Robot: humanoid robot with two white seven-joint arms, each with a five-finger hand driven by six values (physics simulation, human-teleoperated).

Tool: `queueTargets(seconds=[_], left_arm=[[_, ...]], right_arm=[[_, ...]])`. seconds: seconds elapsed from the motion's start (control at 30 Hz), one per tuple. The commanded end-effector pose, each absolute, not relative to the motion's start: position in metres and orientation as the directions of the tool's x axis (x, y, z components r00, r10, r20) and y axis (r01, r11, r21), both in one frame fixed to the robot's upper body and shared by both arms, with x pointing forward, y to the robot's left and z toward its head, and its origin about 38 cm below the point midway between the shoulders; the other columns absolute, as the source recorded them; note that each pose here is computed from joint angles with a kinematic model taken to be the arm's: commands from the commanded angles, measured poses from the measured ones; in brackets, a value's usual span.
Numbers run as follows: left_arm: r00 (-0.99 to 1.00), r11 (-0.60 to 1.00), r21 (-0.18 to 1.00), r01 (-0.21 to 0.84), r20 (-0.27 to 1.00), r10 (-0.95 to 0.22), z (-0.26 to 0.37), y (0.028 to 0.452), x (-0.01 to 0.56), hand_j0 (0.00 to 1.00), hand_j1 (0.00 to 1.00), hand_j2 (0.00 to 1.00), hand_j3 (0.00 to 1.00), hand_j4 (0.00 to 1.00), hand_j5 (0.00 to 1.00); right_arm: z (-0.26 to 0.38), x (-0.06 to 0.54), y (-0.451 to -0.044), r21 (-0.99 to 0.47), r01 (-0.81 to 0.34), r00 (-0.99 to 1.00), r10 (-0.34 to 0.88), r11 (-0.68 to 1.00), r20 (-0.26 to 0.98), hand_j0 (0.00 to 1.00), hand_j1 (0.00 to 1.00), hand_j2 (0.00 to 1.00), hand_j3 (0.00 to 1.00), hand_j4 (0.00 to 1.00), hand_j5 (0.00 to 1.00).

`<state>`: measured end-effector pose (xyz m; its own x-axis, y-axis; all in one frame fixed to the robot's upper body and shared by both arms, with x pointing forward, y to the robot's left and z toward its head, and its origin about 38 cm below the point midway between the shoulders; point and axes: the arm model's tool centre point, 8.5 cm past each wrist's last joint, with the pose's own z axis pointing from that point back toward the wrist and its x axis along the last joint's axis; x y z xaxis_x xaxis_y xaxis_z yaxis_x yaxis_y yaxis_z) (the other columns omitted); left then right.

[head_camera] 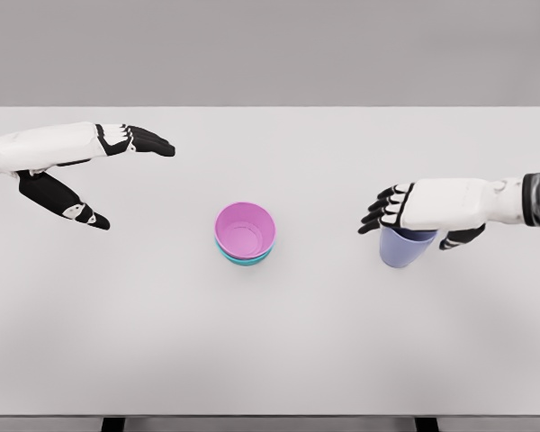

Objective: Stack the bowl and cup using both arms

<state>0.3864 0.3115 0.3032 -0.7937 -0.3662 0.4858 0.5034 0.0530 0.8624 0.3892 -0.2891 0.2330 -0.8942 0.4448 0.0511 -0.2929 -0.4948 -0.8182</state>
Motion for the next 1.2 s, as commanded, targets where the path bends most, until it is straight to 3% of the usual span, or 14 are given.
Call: queueTargets(seconds=[0.0,0.07,0.23,0.33,0.63,1.17], left_arm=[[-0.791,0.060,0.860,0.507,0.492,-0.365,0.304,0.312,0.387,1.00,1.00,1.00,1.00,1.00,1.00],[-0.791,0.060,0.860,0.507,0.492,-0.364,0.304,0.311,0.387,1.00,1.00,1.00,1.00,1.00,1.00],[-0.792,0.061,0.860,0.506,0.492,-0.362,0.304,0.311,0.387,1.00,1.00,1.00,1.00,1.00,1.00],[-0.791,0.061,0.860,0.507,0.493,-0.362,0.304,0.311,0.387,1.00,1.00,1.00,1.00,1.00,1.00],[-0.791,0.061,0.860,0.507,0.493,-0.362,0.304,0.311,0.387,1.00,1.00,1.00,1.00,1.00,1.00],[-0.788,0.061,0.857,0.511,0.496,-0.364,0.302,0.312,0.386,1.00,1.00,1.00,1.00,1.00,1.00]], right_arm=[[0.232,0.389,-0.288,-0.818,-0.297,-0.894,0.445,-0.492,0.058,0.99,0.99,0.99,0.99,0.99,0.99],[0.232,0.390,-0.288,-0.819,-0.296,-0.894,0.444,-0.492,0.057,0.97,0.97,0.97,0.97,0.97,0.97],[0.233,0.392,-0.290,-0.820,-0.299,-0.890,0.452,-0.488,0.055,0.68,0.68,0.68,0.68,0.68,0.68],[0.235,0.393,-0.289,-0.822,-0.296,-0.890,0.452,-0.487,0.052,0.60,0.60,0.60,0.60,0.60,0.60],[0.254,0.400,-0.283,-0.843,-0.249,-0.898,0.440,-0.477,0.016,0.48,0.48,0.48,0.48,0.48,0.48],[0.293,0.417,-0.232,-0.899,-0.116,-0.936,0.351,-0.423,-0.044,0.49,0.49,0.49,0.49,0.49,0.49]])
